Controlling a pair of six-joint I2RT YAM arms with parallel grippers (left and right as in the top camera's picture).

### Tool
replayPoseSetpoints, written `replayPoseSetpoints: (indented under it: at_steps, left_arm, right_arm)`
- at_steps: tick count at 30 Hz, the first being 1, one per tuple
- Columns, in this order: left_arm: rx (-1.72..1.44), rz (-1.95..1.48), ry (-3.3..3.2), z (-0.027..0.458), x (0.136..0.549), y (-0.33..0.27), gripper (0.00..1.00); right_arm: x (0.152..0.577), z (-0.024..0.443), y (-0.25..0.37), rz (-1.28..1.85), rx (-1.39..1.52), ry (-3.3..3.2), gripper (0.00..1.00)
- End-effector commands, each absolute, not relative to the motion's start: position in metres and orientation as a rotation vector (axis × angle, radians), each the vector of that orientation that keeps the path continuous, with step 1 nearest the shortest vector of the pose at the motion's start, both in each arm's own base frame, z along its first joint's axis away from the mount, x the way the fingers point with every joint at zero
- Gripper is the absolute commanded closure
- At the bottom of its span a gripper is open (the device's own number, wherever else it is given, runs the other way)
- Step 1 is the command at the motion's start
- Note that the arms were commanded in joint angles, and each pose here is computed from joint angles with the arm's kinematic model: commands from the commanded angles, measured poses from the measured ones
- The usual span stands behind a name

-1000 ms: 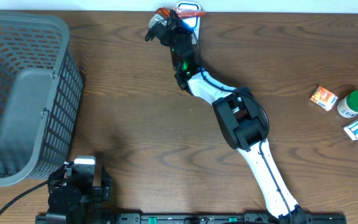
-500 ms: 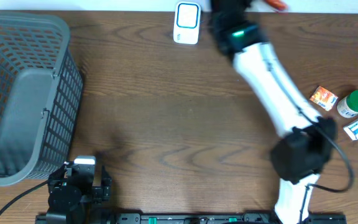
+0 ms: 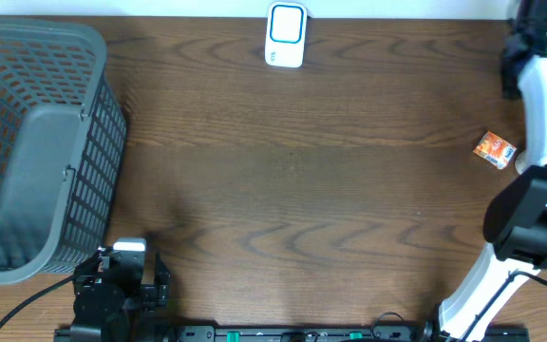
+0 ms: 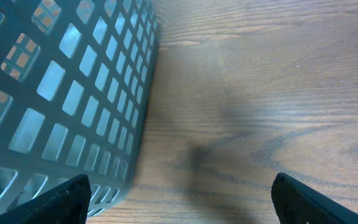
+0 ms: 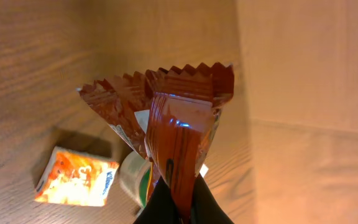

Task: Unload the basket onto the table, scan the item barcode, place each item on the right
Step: 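Carry the bar right and set it beside the orange packet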

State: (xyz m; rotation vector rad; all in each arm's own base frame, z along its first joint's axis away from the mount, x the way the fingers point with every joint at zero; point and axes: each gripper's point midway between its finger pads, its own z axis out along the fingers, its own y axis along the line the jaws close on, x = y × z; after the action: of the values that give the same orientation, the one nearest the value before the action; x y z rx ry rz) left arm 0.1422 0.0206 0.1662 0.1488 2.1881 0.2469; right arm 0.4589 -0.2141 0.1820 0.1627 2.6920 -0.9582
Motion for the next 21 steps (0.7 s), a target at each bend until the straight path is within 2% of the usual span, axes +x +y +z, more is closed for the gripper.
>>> replayPoseSetpoints:
  at_steps: [1, 7, 14, 18, 21]
  left_arm:
    - [0.149, 0.244, 2.187, 0.166, 0.142, 0.02, 0.08]
    - [0.15, 0.243, 2.187, 0.166, 0.142, 0.02, 0.08]
    - [0.149, 0.244, 2.187, 0.166, 0.142, 0.02, 0.08]
    - [0.149, 0.244, 2.187, 0.166, 0.142, 0.02, 0.08]
    - [0.149, 0.244, 2.187, 0.166, 0.142, 0.02, 0.08]
  right_arm:
    - [0.453, 0.171, -0.208, -0.76, 0.393, 2.686, 0.99]
    - [0.434, 0.154, -0.209, -0.579, 0.468, 2.779, 0.99]
    - [0.405, 0.135, -0.222, -0.565, 0.623, 2.843, 0.99]
    - [0.401, 0.122, -0.22, -0.563, 0.623, 2.865, 0.96]
    - [0.401, 0.124, -0.22, -0.564, 0.624, 2.857, 0.99]
